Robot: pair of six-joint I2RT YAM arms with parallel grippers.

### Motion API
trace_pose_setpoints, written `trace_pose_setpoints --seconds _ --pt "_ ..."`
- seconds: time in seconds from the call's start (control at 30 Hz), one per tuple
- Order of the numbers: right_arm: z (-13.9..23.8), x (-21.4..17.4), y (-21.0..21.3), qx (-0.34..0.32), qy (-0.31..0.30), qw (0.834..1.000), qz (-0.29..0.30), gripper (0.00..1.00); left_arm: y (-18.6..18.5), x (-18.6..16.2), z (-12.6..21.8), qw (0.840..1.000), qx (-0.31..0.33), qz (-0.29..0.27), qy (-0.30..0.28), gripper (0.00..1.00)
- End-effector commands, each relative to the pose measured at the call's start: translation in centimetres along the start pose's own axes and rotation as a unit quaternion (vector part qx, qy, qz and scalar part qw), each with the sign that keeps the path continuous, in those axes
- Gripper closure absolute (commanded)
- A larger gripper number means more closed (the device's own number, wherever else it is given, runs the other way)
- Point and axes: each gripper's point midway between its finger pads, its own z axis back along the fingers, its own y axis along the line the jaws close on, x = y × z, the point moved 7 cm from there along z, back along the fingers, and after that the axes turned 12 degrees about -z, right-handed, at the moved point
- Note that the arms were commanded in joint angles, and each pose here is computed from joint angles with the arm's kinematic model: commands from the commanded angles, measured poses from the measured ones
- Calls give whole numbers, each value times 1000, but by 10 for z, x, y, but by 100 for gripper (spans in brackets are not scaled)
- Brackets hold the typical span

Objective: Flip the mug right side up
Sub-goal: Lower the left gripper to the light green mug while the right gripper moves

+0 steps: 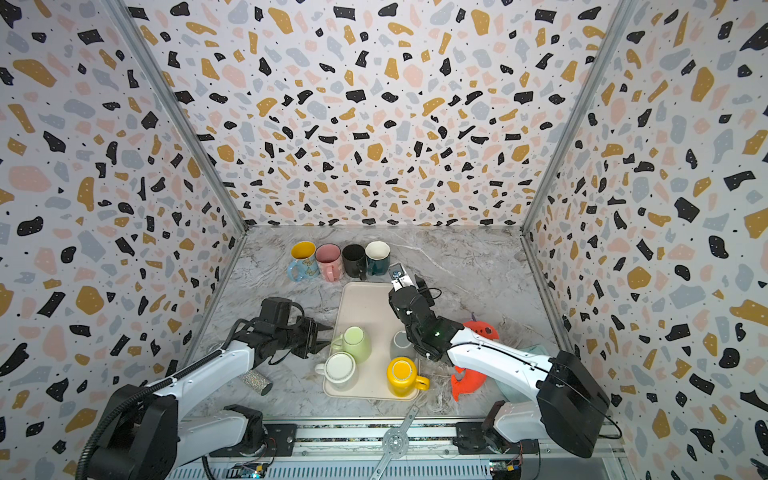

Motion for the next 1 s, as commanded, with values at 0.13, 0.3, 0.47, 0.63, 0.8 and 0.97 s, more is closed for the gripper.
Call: trace_pose_setpoints --seconds 0.13,0.3,0.47,0.63,0.8,0.97 --pt "-1 18 2 -8 -10 1000 -18 44 -5 -8 1 999 9 -15 37 58" --pt "-2 18 3 -8 -5 1000 -17 44 1 -12 1 998 24 -18 47 58" --pt "-4 16 5 -6 0 1000 -18 44 1 -13 2 999 20 -15 44 58" --pt "-6 15 6 -9 4 1000 -16 44 -1 -12 -2 999 16 -13 48 58" --pt "-7 12 6 -13 7 1000 -13 44 -7 -11 -4 999 7 -16 51 58" --pt "-8 10 6 -15 11 1000 -13 44 -10 -9 -8 999 -2 -12 50 59"
